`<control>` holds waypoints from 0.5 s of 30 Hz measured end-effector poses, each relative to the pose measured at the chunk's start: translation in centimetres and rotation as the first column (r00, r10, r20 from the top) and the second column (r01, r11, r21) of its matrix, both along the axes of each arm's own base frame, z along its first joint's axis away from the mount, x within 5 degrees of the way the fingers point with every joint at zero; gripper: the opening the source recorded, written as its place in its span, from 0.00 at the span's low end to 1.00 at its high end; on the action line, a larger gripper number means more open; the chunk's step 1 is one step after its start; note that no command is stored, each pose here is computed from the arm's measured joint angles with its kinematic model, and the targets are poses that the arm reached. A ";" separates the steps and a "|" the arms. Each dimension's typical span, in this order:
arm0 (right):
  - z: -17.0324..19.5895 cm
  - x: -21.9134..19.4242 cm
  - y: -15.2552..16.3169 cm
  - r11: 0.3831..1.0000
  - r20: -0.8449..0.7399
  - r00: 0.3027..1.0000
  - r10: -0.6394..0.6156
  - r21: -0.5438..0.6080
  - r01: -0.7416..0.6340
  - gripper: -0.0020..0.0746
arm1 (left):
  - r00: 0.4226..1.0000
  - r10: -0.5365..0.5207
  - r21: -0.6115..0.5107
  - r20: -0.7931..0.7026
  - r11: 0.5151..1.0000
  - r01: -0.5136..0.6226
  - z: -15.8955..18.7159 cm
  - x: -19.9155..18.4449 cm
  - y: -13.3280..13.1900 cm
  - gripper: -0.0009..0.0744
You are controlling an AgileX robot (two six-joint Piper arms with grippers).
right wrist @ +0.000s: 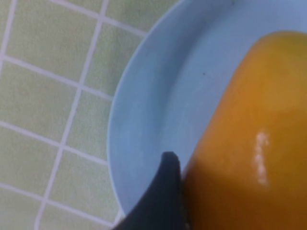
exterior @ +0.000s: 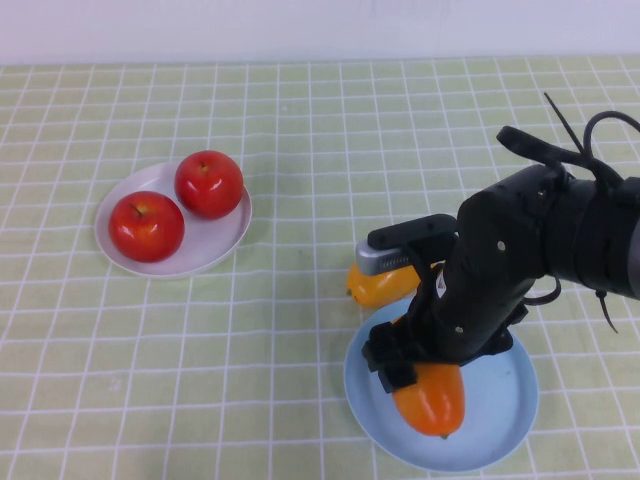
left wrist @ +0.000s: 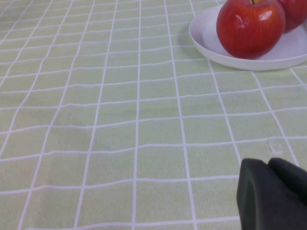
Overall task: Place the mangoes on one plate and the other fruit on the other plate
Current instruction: Put another type of fruit in the right plate
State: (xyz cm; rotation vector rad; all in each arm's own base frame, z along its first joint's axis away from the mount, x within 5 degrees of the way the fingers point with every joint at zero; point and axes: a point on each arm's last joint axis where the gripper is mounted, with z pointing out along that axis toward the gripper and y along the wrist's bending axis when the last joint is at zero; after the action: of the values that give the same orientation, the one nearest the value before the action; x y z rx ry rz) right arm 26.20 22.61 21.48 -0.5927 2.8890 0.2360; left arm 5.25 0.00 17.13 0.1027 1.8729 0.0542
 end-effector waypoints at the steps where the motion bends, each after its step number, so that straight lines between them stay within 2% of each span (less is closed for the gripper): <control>1: 0.0 0.0 0.0 1.000 -0.005 1.000 0.002 -0.005 -0.002 0.82 | 1.000 0.000 0.000 0.000 1.000 0.000 0.0 0.0 0.0 0.01; 10: 0.2 -0.2 -0.1 1.000 -0.014 1.000 0.022 -0.004 -0.022 0.86 | 1.000 0.000 0.000 0.000 1.000 0.000 0.0 0.0 0.0 0.01; 12: 0.9 -0.2 -0.1 0.998 0.013 0.998 0.059 0.000 -0.059 0.86 | 1.000 0.000 0.000 0.000 1.000 0.000 0.0 0.0 0.0 0.01; 15: 3.3 0.1 -0.1 0.983 0.133 0.975 0.180 0.001 -0.182 0.86 | 1.000 0.000 0.000 0.000 1.000 0.000 0.0 0.0 0.0 0.01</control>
State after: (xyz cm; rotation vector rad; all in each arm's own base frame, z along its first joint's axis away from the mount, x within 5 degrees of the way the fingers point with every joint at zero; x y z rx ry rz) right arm 26.31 22.46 24.74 -0.8374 2.7052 0.2314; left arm 5.25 0.00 17.13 0.1027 1.8729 0.0542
